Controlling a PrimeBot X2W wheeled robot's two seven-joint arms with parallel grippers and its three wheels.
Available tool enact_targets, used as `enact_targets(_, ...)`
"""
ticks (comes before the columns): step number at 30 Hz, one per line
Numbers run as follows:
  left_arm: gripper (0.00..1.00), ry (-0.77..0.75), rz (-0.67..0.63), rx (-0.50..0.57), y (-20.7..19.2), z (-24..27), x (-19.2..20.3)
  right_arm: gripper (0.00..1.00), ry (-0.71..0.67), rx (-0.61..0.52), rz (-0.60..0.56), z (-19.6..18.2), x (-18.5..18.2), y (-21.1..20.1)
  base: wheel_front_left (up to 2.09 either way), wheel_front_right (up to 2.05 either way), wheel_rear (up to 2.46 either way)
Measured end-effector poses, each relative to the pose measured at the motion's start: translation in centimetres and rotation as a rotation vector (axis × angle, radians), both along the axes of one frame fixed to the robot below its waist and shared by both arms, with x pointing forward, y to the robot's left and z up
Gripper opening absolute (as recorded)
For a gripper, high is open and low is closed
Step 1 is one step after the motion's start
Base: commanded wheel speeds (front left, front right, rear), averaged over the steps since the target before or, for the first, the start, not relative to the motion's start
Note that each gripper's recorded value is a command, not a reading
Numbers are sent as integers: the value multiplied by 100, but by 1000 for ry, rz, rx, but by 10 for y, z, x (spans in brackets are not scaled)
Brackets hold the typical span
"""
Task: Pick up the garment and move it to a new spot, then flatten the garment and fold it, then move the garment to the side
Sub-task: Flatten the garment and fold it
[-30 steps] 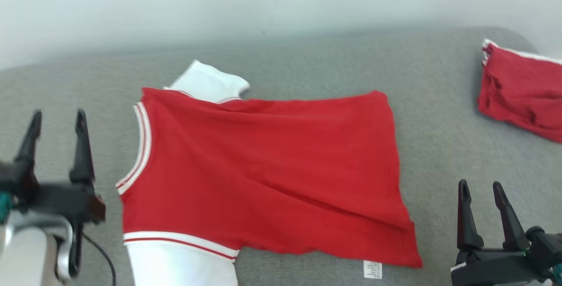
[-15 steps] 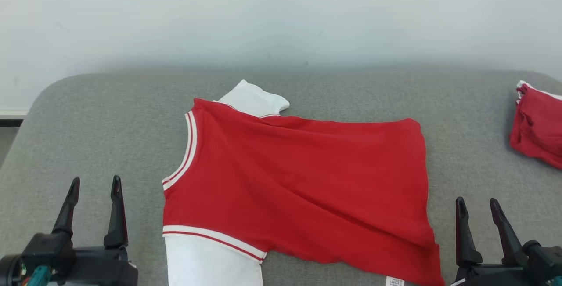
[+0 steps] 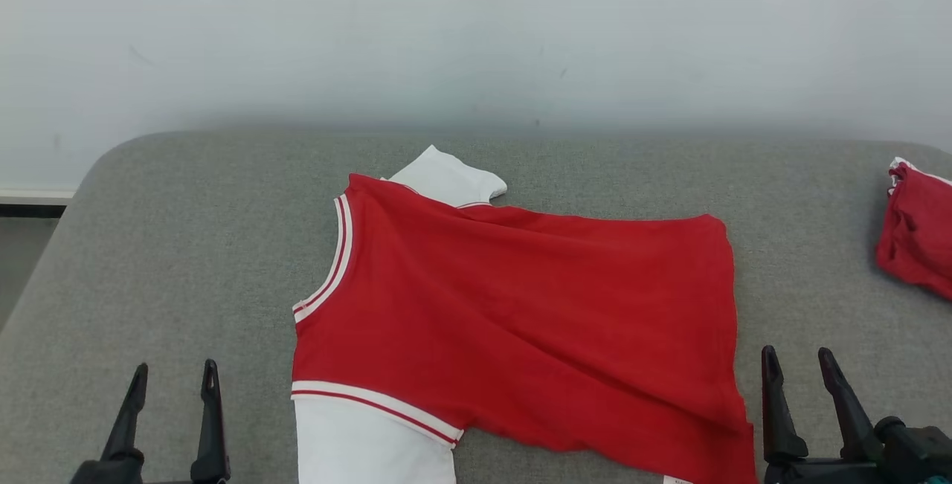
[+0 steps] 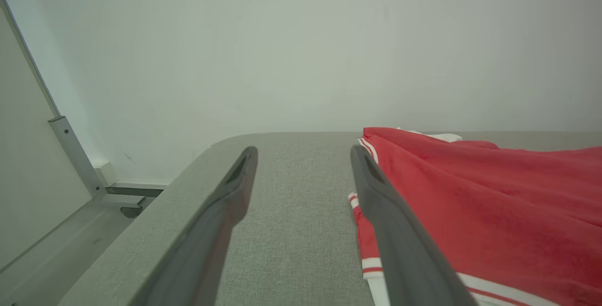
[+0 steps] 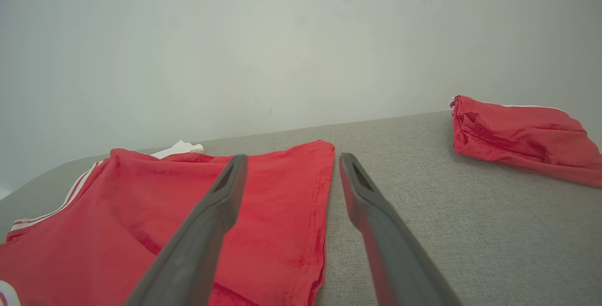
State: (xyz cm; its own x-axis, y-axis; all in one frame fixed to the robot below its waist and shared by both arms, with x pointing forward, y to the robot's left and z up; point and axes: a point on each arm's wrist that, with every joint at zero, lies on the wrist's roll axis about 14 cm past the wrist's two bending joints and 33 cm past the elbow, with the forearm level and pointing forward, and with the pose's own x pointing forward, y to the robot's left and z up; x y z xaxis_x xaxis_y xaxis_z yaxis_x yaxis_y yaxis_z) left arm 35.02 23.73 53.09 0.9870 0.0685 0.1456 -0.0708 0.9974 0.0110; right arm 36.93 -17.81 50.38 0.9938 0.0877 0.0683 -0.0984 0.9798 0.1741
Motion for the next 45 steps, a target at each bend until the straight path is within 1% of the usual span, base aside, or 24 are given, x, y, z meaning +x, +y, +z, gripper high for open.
enact_targets(6,100,25,8,3,-2,-9,-1,100,13,3,1,-4,0,1,0,0,0)
enact_targets(11,100,49,-5,34,-6,-16,0,100,25,2,-3,-8,0,-1,0,0,0)
enact_targets(16,100,77,-18,12,-12,-26,0,100,36,1,-7,-12,-1,-2,0,0,0)
enact_targets(19,100,106,-49,-3,-22,-36,-1,100,50,1,-8,-16,-2,-3,0,0,0)
enact_targets(22,100,165,-81,-30,-33,-55,-6,100,89,-2,-9,-26,-7,-4,0,0,0)
enact_targets(29,100,323,-109,-113,-49,-105,-21,100,202,14,-23,-59,-24,-6,0,0,0)
enact_targets(36,100,463,-138,-156,-64,-146,-40,100,323,29,-22,-93,-40,-3,0,0,0)
enact_targets(41,100,497,-144,-166,-67,-155,-41,100,400,34,-11,-115,-49,2,0,0,0)
enact_targets(45,100,517,-154,-169,-70,-161,-41,100,423,39,1,-123,-48,7,0,0,0)
